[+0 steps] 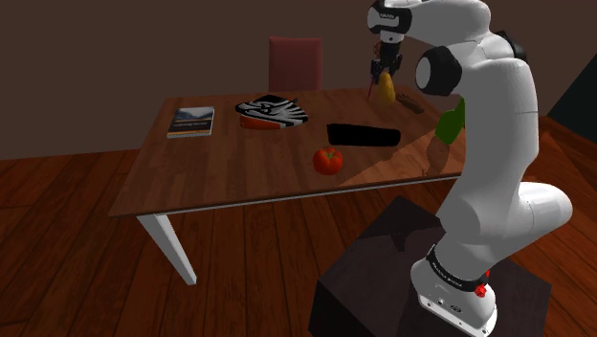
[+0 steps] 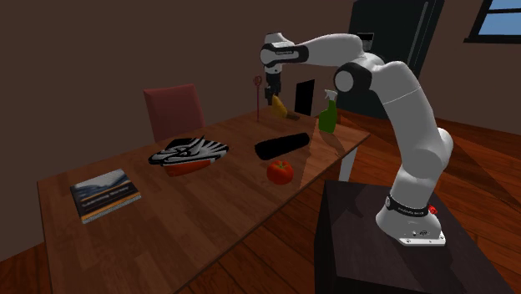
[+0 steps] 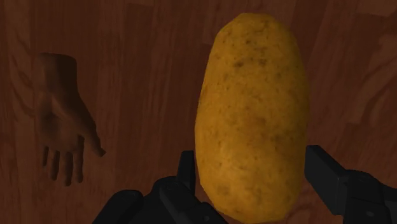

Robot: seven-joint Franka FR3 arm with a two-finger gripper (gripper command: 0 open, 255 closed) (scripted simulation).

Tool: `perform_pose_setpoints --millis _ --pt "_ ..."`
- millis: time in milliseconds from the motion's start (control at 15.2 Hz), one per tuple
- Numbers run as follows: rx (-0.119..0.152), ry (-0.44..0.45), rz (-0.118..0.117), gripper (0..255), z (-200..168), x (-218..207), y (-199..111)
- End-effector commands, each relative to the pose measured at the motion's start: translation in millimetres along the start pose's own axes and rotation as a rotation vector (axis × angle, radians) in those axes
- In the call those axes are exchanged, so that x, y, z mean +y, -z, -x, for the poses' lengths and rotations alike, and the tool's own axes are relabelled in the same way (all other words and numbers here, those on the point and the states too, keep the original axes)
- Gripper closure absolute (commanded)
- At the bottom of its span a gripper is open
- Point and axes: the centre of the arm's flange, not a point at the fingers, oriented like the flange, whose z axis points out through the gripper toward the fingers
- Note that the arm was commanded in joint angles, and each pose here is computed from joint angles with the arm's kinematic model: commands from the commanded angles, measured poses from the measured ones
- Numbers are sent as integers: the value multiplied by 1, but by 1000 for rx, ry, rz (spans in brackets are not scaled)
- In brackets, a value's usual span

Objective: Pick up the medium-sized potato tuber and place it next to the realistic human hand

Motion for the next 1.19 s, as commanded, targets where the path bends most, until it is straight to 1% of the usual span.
perform_pose_setpoints --millis 0,1122 --pt "1 1 1 255 -2 13 -7" --pt "1 1 1 255 0 5 -97"
